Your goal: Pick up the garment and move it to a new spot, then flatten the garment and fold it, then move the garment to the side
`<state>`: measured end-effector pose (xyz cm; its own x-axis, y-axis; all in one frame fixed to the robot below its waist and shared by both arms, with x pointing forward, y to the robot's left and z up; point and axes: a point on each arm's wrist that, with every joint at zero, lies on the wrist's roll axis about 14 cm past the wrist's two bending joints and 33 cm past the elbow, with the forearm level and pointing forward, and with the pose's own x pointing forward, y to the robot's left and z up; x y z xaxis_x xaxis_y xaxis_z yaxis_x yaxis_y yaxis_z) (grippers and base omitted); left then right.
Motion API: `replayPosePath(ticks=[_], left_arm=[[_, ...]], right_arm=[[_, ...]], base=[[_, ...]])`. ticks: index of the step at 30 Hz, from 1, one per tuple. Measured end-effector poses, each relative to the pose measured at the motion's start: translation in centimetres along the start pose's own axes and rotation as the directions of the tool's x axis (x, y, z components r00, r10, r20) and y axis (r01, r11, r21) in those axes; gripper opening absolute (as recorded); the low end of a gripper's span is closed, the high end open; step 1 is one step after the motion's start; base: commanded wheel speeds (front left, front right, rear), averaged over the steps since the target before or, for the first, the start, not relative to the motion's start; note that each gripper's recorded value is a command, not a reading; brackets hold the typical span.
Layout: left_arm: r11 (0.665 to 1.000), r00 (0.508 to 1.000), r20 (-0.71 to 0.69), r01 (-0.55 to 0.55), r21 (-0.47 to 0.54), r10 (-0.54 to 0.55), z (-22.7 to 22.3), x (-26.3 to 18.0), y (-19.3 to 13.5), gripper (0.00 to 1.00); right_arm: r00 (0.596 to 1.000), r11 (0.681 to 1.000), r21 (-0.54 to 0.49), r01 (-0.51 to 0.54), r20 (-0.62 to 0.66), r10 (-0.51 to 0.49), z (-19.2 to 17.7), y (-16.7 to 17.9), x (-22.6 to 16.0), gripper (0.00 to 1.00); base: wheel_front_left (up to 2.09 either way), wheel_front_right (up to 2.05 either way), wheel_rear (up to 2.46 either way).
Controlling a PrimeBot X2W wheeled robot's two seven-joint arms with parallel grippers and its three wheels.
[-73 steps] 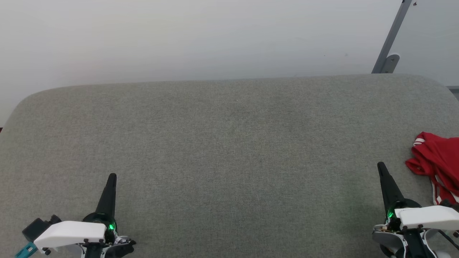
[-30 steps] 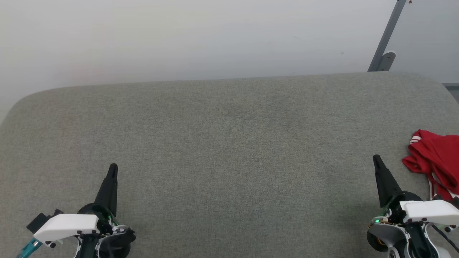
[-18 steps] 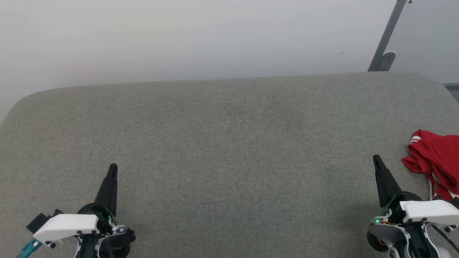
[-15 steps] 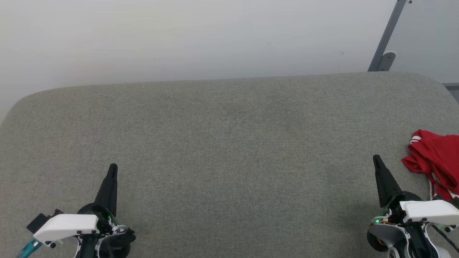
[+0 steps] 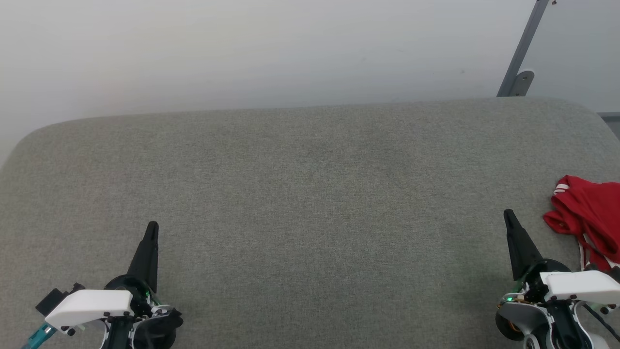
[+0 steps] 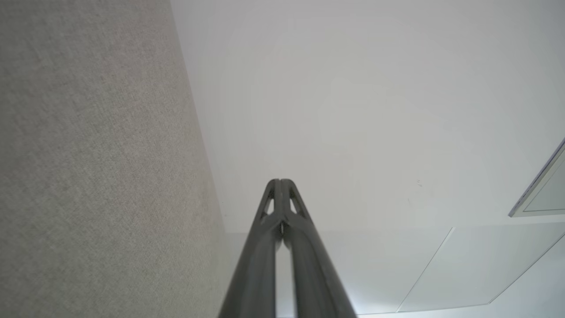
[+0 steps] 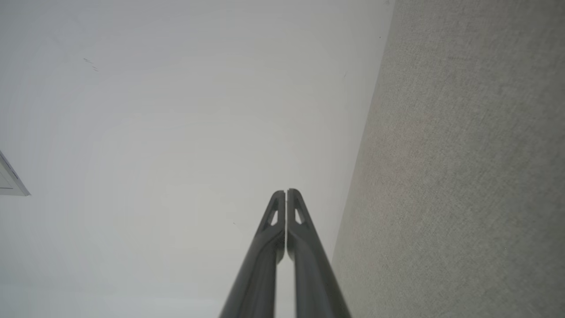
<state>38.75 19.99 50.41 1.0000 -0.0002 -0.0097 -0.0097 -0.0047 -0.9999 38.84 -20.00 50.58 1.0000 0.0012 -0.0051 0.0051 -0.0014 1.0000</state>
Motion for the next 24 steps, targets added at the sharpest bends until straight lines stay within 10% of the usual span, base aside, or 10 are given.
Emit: replayPosePath(ticks=[24], left_arm=[[1.000,1.000,-0.001,0.000,0.000,0.000,-0.02,0.00,0.01,0.00]], right_arm=[[1.000,1.000,0.000,0.000,0.000,0.000,0.00,-0.01,0.00,0.00]], base=[[0.00,0.00,0.00]])
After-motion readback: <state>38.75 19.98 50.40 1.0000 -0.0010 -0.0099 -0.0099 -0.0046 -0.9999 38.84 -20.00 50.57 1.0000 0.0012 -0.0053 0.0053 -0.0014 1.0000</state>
